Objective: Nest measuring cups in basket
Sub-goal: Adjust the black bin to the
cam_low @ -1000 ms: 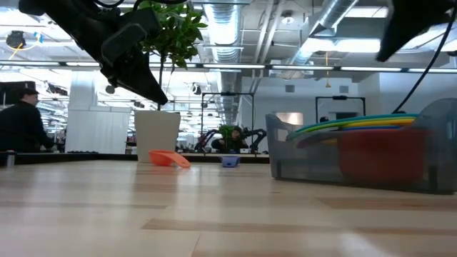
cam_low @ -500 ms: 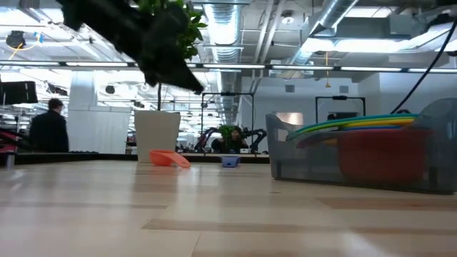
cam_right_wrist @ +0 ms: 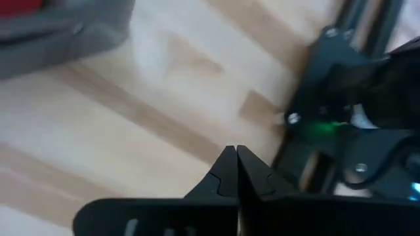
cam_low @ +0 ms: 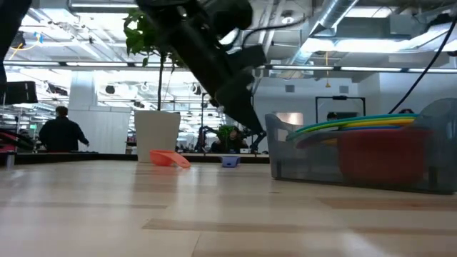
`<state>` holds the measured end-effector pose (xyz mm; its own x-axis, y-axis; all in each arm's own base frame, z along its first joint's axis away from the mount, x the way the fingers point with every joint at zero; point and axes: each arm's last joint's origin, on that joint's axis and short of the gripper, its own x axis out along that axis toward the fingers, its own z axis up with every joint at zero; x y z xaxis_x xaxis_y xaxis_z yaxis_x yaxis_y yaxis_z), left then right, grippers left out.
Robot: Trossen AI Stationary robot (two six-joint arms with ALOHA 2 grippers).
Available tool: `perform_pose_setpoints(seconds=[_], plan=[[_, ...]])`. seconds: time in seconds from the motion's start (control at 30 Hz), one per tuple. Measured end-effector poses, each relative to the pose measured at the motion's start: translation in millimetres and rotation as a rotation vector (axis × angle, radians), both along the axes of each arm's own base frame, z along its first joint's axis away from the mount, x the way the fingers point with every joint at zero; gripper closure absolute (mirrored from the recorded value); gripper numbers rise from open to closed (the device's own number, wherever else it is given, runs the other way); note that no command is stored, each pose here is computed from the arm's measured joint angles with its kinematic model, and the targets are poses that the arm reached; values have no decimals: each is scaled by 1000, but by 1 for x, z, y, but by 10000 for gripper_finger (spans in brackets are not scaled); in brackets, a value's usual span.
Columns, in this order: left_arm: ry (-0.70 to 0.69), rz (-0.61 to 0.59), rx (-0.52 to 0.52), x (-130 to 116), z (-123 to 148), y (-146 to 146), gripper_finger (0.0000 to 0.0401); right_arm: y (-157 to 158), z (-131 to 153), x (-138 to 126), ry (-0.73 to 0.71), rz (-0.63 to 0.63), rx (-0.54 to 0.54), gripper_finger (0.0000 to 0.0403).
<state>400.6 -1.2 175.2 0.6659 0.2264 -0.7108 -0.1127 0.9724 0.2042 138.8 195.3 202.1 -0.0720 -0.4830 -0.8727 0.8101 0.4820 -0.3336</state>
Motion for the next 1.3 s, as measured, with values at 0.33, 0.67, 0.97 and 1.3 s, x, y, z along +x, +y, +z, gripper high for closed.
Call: perform_pose_setpoints(seconds=[0.33, 0.67, 0.97, 1.3], plan=[[77, 28, 46, 23, 5, 1, 401, -11, -45, 2, -124, -38, 15, 398], [71, 12, -21, 23, 5, -1, 401, -22, -50, 31, -192, 104, 22, 396], [87, -59, -131, 22, 1, -24, 401, -38, -51, 51, -156, 180, 19, 387], [120, -63, -184, 13, -2, -69, 401, -48, -52, 72, -129, 321, 50, 386]])
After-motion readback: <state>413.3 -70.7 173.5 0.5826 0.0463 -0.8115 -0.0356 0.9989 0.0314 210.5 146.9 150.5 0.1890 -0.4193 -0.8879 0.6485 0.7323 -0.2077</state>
